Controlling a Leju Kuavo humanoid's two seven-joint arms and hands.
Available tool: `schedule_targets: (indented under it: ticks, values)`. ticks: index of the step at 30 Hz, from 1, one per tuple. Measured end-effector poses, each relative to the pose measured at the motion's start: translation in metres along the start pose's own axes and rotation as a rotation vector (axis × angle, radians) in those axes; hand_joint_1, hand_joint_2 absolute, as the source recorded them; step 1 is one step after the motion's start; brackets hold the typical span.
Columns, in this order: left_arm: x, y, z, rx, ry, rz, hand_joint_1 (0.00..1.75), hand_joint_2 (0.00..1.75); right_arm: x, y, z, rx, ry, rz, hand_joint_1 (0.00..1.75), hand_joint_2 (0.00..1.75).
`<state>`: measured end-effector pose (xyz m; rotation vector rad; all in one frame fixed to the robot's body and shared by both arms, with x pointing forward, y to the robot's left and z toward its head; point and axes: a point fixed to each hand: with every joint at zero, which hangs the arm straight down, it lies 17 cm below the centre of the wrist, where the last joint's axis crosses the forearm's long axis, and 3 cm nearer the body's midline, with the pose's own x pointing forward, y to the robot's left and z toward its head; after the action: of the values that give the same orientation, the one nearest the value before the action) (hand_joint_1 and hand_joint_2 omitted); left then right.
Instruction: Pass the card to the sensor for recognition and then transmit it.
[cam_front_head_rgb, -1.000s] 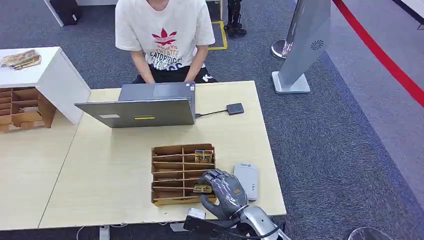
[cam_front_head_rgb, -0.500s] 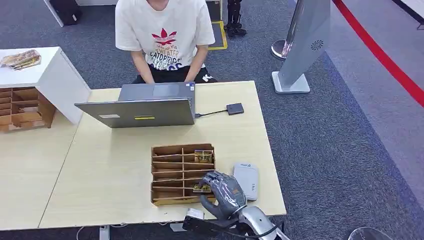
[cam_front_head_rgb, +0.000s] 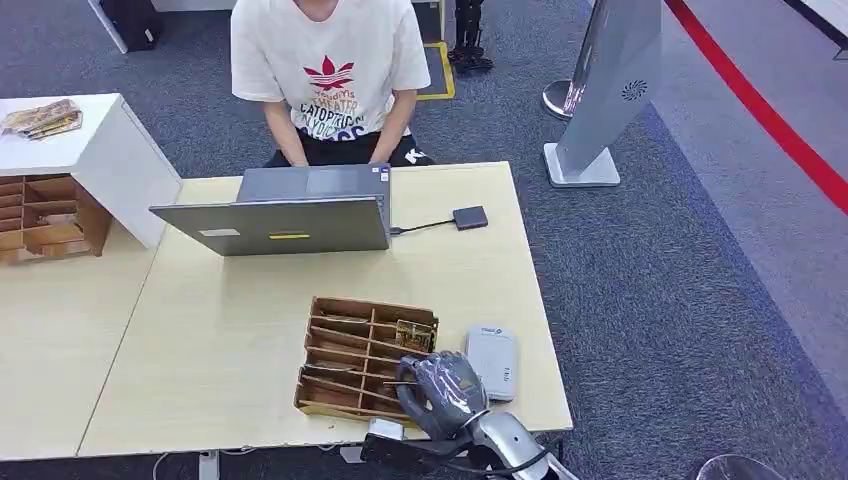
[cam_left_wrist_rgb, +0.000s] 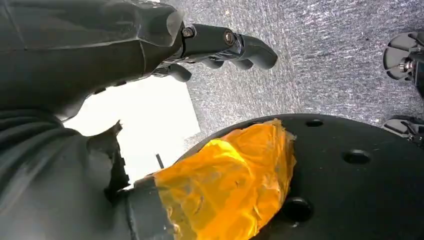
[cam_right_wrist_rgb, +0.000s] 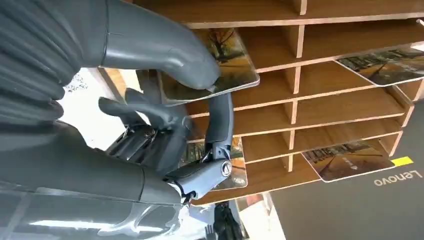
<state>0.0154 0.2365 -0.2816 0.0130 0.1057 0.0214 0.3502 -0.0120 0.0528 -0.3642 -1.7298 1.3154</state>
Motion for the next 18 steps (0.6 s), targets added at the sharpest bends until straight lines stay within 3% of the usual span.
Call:
schedule_targets:
  ticks: [18]
  values:
    - [-0.0002,-0.0006,0.0001,-0.002,0.001,0.000,0.00,0.00,0.0004,-0.0031,-0.0008,-0.012,0.004,-0.012,1.75,1.75]
